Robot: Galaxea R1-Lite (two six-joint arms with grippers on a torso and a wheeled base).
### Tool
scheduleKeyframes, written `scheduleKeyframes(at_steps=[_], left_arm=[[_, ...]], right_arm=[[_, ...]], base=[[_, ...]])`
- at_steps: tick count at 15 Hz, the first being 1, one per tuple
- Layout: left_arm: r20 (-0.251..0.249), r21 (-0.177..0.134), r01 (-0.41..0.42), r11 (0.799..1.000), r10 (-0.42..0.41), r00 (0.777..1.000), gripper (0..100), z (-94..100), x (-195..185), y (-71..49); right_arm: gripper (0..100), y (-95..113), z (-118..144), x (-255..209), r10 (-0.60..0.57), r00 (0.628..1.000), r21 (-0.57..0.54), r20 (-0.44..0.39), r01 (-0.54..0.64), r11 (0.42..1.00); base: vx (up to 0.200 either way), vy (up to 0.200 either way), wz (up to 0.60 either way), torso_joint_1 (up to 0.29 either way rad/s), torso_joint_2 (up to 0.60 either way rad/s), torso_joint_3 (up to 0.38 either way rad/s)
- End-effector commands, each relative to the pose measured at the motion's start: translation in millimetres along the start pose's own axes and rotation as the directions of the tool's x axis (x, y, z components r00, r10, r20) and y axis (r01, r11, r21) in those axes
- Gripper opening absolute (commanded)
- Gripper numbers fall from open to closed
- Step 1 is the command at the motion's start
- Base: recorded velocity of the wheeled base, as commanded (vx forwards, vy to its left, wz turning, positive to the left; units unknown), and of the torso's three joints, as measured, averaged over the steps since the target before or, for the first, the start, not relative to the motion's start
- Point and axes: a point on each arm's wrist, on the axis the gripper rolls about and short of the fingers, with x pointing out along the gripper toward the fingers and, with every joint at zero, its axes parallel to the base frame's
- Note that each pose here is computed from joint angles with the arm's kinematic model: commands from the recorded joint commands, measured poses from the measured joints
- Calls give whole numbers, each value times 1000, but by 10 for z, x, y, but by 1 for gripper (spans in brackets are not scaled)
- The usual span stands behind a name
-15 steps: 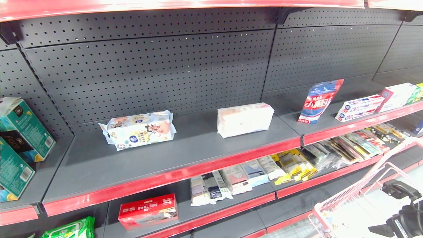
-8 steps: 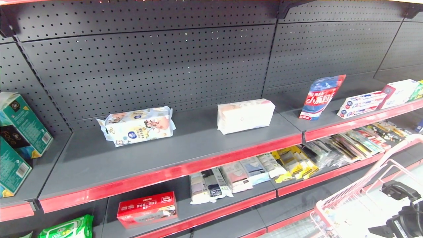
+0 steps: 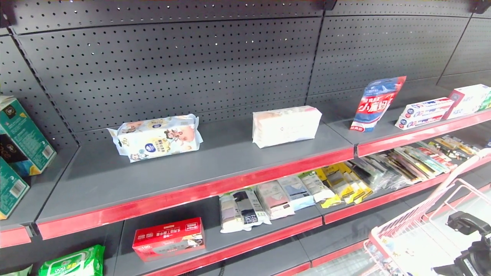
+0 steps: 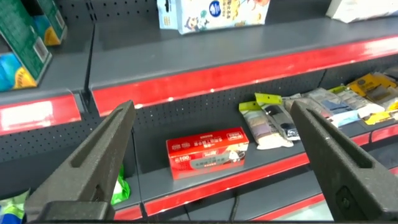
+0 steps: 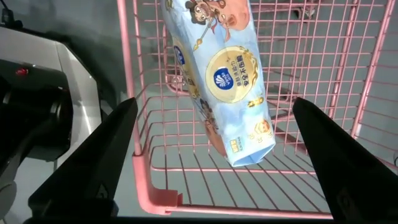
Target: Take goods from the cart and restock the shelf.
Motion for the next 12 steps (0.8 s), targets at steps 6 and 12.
scheduleKeyframes(at_steps=[6,12], left_arm=[[-1,0,0,1000,0,1000,100,0,1,0],[-1,0,0,1000,0,1000,100,0,1,0]], right_arm=[[100,-23,-68,-16,-5,1000,15,-9,6,1000],[100,-155,-120,-23,-39,999,1,-8,39,999]], base=[[0,0,0,-157,342,185],[0,0,0,-167,371,200]])
